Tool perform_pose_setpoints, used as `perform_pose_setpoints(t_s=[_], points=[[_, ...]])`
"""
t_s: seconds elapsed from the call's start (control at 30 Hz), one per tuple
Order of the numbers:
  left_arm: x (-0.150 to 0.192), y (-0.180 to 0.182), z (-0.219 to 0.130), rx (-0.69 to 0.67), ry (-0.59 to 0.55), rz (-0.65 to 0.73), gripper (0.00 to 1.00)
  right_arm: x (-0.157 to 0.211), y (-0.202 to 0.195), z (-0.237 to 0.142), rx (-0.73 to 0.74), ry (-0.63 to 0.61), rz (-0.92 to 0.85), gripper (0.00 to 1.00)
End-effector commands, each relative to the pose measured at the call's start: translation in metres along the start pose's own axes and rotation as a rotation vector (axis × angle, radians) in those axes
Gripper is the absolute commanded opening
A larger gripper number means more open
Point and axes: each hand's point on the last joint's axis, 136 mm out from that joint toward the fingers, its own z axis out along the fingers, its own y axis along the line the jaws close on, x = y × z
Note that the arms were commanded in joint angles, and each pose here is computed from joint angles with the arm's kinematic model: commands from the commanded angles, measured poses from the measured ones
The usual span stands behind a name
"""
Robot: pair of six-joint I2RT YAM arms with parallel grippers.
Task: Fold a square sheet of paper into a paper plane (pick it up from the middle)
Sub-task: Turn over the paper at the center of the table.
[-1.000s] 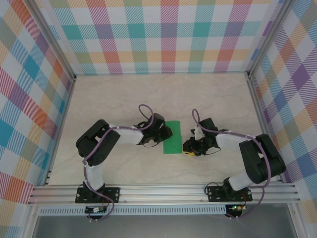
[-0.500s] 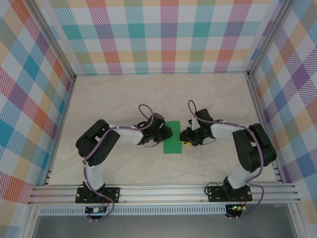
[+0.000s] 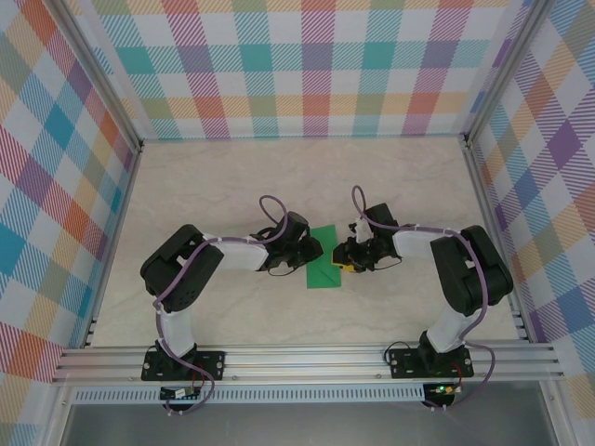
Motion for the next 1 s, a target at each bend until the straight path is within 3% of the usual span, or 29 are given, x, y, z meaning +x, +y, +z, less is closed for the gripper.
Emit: perform_pose_setpoints(t_s=[0.0,0.1,0.3,0.47,0.63,0.8,0.97], points=[[0.000,-0.006,-0.010,0.002,-0.007,0.009,0.22,-0.004,0.013,0.002,-0.053,0.011,-0.015,0.33],[-0.002,-0.011,-0.014,0.019,-0.021,0.010,0.23,-0.003,0.015,0.001,-0.064,0.015,-0.028,0.33],[-0.010,-0.030,-0.037,0.095,-0.078,0.006,0.27,-0.003,0.022,-0.004,-0.077,0.010,-0.059,0.20],[-0.016,-0.029,-0.079,0.097,-0.163,0.019,0.30,-0.002,0.035,-0.027,-0.040,-0.023,-0.101,0.12],[-0.014,0.002,-0.133,-0.002,-0.257,0.048,0.36,0.005,0.040,-0.067,0.104,-0.092,-0.149,0.08],[-0.004,0.036,-0.192,-0.100,-0.319,0.079,0.43,0.020,0.032,-0.126,0.444,-0.179,-0.204,0.10],[0.010,0.068,-0.239,-0.171,-0.351,0.097,0.46,0.036,0.018,-0.195,0.915,-0.262,-0.230,0.08]])
